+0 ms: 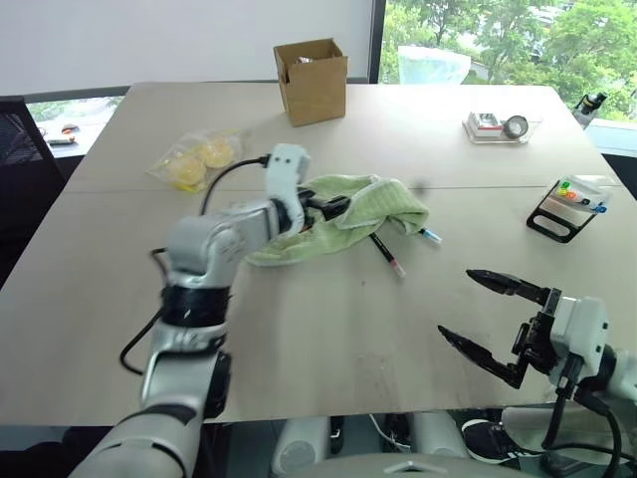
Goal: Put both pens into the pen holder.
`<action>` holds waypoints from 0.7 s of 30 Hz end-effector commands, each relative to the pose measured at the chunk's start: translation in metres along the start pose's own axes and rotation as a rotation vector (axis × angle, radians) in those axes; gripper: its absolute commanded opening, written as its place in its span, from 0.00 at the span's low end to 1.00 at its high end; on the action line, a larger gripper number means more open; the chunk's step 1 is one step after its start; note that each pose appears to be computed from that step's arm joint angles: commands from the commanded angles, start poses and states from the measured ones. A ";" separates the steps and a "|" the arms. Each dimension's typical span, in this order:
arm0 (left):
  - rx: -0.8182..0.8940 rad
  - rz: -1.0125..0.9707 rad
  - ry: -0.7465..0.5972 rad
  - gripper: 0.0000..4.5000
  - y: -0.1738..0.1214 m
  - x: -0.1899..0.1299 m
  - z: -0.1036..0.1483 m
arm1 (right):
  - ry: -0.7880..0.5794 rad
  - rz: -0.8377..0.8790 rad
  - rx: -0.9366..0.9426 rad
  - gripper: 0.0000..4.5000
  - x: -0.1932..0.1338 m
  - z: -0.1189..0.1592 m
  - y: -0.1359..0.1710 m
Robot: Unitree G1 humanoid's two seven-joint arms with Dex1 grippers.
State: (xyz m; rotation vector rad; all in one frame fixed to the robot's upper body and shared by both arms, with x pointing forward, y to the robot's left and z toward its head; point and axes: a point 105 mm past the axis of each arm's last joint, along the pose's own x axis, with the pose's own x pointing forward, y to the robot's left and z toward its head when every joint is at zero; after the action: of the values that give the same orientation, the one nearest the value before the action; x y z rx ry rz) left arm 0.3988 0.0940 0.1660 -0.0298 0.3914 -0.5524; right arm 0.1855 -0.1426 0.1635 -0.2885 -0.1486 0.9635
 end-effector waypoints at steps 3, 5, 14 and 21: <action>0.080 0.015 0.057 0.88 0.002 0.034 -0.008 | -0.084 -0.080 -0.041 1.00 0.008 0.023 -0.007; 0.090 0.005 0.077 0.77 0.000 0.044 -0.014 | -0.094 -0.098 -0.052 1.00 0.014 0.026 -0.008; 0.008 -0.166 -0.215 0.01 -0.015 0.019 0.038 | -0.089 -0.133 -0.057 1.00 0.024 0.028 -0.018; -0.028 -0.147 -0.379 0.01 0.015 -0.100 0.052 | -0.088 -0.091 -0.047 1.00 0.031 0.026 -0.024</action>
State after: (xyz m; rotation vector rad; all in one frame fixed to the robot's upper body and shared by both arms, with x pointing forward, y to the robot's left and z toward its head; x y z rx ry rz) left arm 0.3716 0.1321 0.2237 -0.1891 0.1005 -0.6802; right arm 0.2161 -0.1275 0.1907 -0.2656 -0.2428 0.8599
